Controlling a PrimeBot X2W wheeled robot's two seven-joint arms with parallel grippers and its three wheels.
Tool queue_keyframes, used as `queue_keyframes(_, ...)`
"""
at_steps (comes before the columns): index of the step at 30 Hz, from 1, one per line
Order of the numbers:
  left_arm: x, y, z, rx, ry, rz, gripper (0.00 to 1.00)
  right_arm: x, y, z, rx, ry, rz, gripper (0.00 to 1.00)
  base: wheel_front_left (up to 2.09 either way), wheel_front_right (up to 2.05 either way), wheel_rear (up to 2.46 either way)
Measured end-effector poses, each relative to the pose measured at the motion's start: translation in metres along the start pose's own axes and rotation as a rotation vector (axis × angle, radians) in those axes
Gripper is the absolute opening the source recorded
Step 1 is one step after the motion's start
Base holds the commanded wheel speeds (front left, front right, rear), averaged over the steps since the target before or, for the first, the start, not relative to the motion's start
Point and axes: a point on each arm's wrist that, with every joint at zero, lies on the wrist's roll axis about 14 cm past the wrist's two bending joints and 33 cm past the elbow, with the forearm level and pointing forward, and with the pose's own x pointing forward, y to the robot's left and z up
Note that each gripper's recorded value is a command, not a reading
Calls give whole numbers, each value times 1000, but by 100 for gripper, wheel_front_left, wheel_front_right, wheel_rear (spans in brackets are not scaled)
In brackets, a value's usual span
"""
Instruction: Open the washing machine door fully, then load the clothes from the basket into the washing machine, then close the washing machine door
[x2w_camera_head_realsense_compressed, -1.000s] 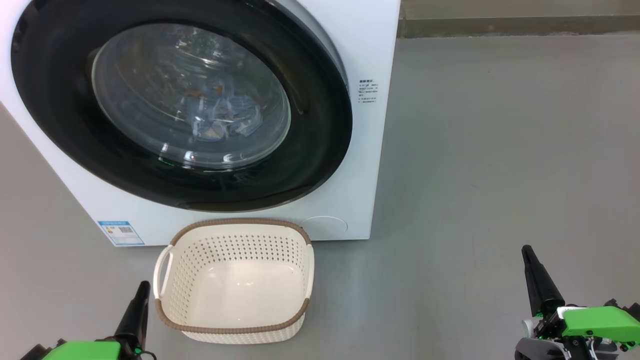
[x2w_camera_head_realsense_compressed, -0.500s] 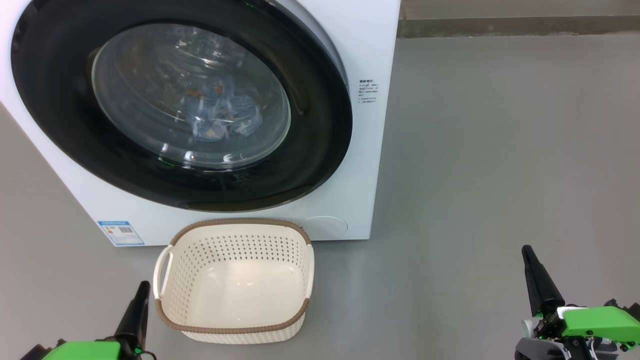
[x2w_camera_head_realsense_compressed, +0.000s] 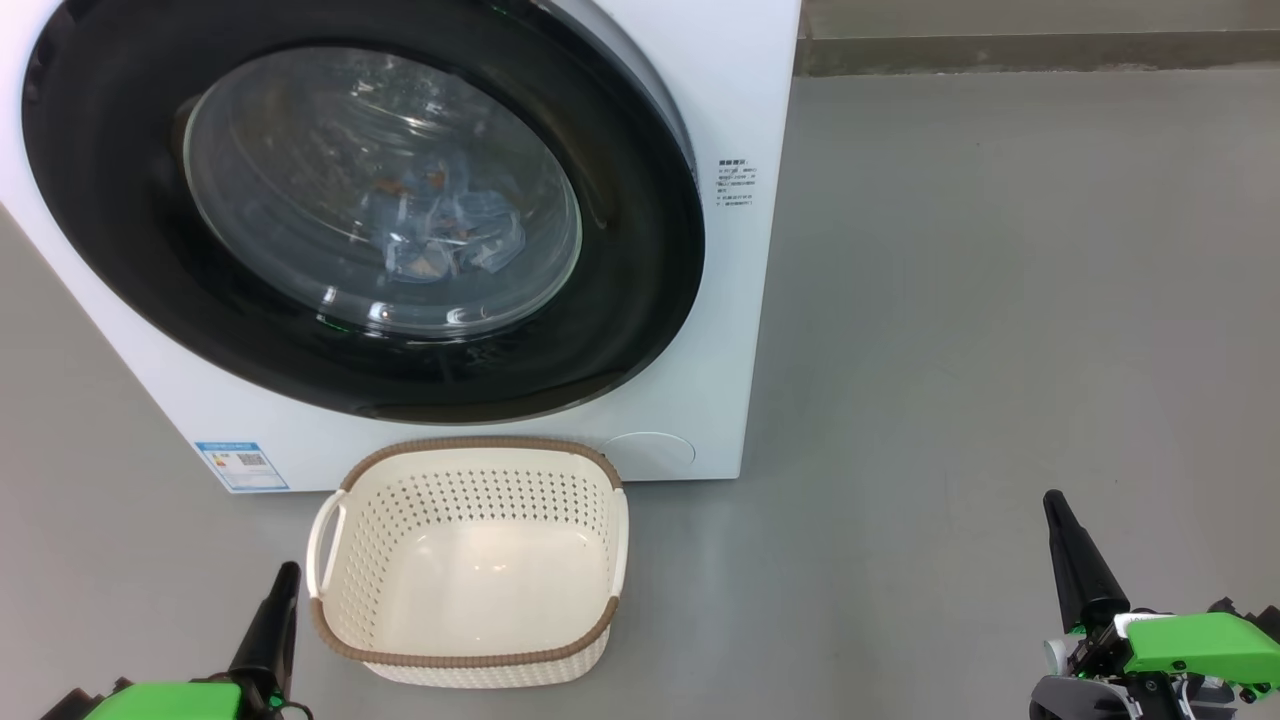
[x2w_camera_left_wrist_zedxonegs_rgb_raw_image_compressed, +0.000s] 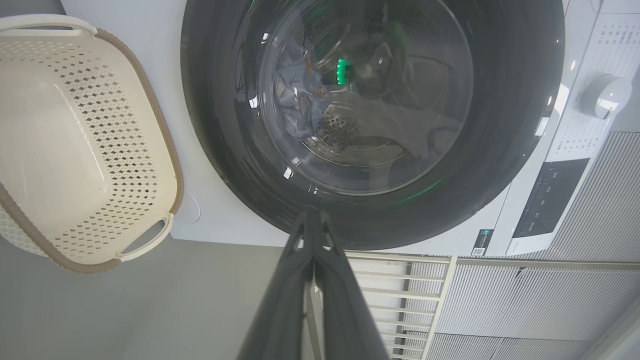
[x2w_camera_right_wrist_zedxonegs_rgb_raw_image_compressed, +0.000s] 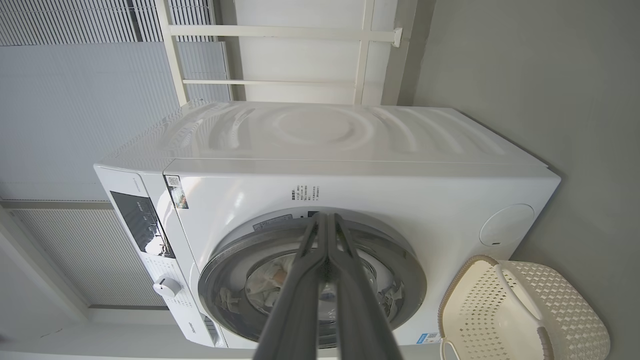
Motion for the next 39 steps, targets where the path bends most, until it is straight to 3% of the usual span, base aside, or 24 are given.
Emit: queue_keyframes(39,0,0,0,0,0,0,0,0,0,0,0,0,0,0,0,0,0)
